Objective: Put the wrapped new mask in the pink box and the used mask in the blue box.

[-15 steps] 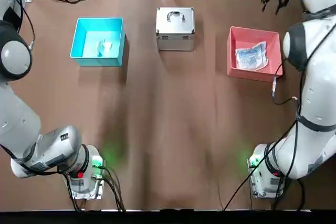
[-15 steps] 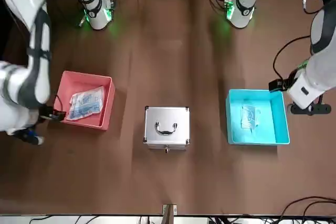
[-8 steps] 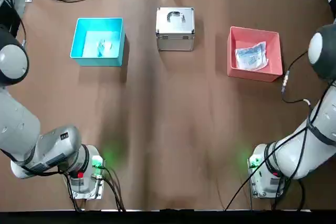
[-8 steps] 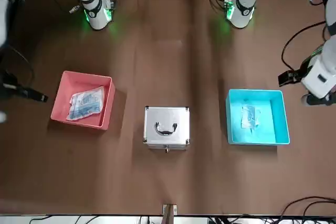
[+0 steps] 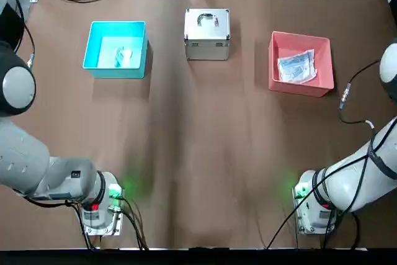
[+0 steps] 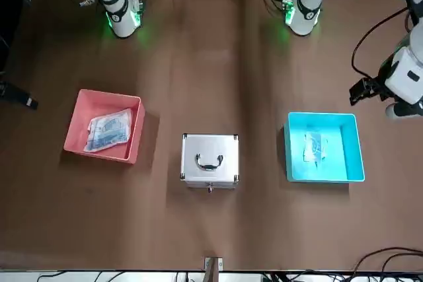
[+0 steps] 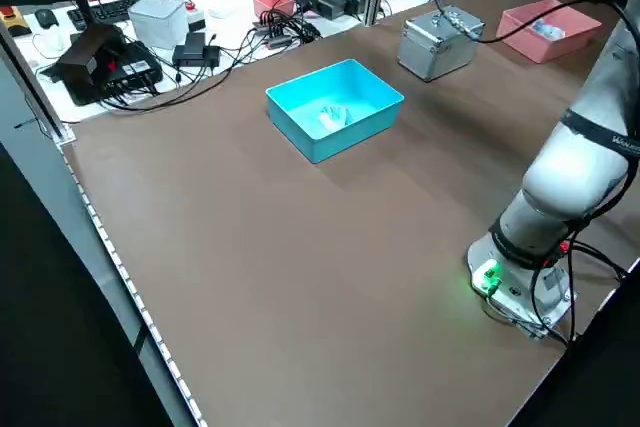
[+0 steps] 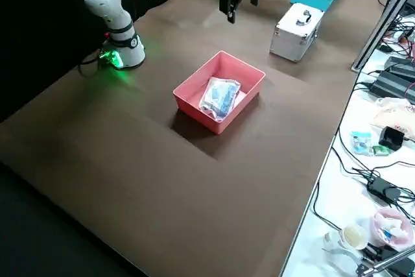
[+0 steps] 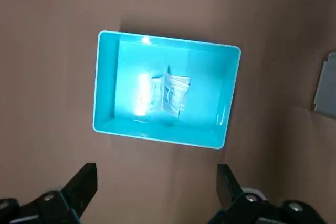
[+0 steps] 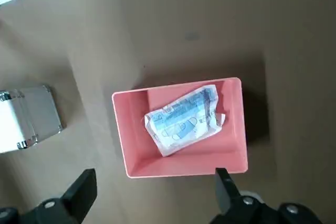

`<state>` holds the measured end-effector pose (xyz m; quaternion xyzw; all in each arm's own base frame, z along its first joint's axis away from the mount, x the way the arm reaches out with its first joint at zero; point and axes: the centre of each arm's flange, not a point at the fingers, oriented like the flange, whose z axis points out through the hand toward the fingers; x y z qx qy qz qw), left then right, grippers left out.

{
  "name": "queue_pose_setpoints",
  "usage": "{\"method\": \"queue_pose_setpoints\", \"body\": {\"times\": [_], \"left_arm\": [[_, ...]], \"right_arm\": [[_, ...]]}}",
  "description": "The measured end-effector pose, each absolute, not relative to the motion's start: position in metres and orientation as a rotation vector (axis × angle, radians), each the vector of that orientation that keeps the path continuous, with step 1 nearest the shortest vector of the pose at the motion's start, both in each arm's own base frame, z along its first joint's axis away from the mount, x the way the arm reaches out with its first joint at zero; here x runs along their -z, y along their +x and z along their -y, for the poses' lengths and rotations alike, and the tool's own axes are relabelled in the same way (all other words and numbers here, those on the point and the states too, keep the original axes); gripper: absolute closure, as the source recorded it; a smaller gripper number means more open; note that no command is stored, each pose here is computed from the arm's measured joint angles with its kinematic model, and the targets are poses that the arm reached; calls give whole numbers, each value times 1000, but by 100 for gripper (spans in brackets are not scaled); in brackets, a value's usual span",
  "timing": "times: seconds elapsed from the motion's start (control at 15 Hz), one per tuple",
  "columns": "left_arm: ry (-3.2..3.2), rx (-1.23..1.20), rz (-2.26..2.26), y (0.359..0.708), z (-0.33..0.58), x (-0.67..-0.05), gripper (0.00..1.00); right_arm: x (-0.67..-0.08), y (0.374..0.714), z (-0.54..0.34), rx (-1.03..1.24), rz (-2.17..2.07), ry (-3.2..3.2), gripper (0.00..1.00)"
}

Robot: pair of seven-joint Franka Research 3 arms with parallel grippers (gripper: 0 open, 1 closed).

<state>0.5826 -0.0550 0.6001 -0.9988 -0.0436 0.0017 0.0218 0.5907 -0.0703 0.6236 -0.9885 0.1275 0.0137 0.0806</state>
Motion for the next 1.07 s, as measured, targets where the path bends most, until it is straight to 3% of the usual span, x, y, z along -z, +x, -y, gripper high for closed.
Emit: {"method": "queue_pose_setpoints", "body": {"times": [0.53, 1.07], "left_arm": [[-3105, 30, 141, 584, 49, -595, 0], [-3105, 37, 149, 581, 46, -612, 0]], "right_arm": [[-620, 585, 61, -77, -279, -2986, 1], [-635, 553, 34, 15, -182, -3066, 1]]}}
